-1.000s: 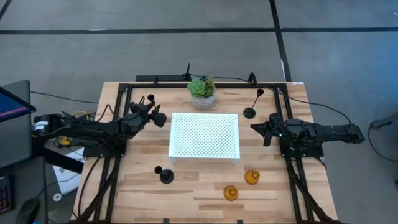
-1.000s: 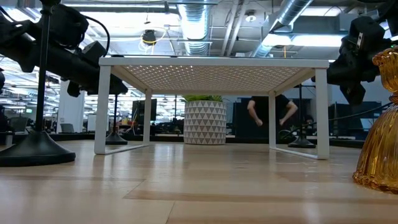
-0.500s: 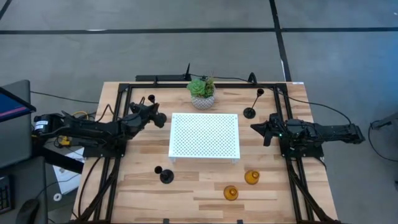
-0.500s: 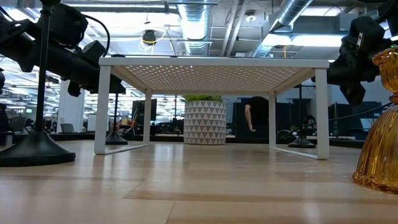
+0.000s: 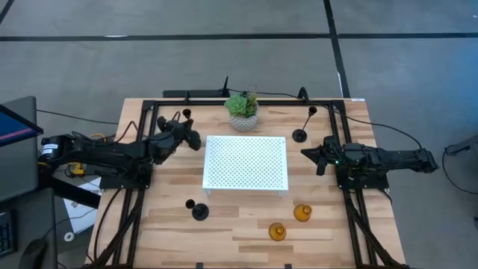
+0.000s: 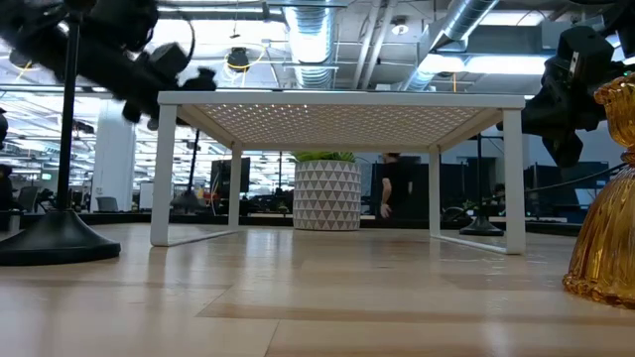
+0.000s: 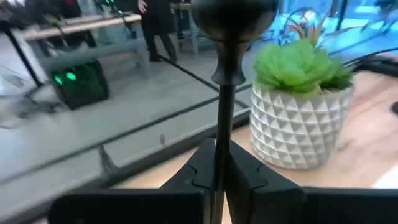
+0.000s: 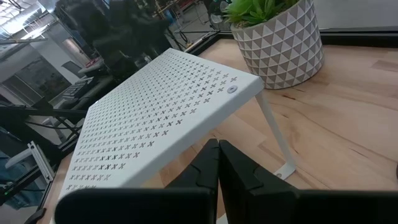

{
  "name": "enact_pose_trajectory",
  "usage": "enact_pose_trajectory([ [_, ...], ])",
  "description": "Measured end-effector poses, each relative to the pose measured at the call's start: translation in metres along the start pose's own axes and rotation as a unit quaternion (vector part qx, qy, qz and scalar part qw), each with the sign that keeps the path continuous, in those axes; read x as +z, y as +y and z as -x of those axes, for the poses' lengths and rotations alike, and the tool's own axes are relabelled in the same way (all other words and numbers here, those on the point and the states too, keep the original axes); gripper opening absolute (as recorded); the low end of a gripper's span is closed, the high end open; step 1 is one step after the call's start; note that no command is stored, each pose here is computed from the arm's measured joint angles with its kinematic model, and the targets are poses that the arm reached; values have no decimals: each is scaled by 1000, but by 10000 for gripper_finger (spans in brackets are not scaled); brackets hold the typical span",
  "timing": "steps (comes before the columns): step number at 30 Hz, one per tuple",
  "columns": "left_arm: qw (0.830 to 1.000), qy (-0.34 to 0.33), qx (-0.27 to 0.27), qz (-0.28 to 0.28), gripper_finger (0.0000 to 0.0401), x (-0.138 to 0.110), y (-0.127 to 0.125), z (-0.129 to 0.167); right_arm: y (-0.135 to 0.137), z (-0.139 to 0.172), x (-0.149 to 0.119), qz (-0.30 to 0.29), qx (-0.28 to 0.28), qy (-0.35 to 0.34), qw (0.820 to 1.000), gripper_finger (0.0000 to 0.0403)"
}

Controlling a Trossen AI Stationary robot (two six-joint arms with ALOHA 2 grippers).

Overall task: Pick & Place candle stick holders
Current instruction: Put the top left black candle holder on the shelf

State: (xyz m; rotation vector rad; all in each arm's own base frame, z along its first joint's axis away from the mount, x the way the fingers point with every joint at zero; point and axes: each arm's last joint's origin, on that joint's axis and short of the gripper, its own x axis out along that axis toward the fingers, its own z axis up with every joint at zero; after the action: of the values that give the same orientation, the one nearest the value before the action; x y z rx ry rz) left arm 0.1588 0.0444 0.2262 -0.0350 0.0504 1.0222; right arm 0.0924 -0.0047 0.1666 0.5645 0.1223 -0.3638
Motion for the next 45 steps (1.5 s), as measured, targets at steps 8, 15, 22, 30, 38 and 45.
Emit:
enact_pose_trajectory([
  [8,999,-40,-4,7,12,88,-4,2,0,0,0,0,0,0,1000,0],
  [15,985,-97,-122,70,12,147,-9,10,0,0,0,-1,1,-1,1000,0],
  [22,980,-71,-178,55,13,151,-44,1,0,0,0,-1,1,-2,1000,0],
  [30,975,-34,-215,36,13,139,-85,0,0,0,0,-1,1,-2,1000,0],
  [38,984,-40,-175,10,14,139,-92,19,0,0,0,-1,1,-2,1000,0],
  [45,991,-28,-133,-6,14,133,-94,29,0,0,0,-1,1,-2,1000,0],
])
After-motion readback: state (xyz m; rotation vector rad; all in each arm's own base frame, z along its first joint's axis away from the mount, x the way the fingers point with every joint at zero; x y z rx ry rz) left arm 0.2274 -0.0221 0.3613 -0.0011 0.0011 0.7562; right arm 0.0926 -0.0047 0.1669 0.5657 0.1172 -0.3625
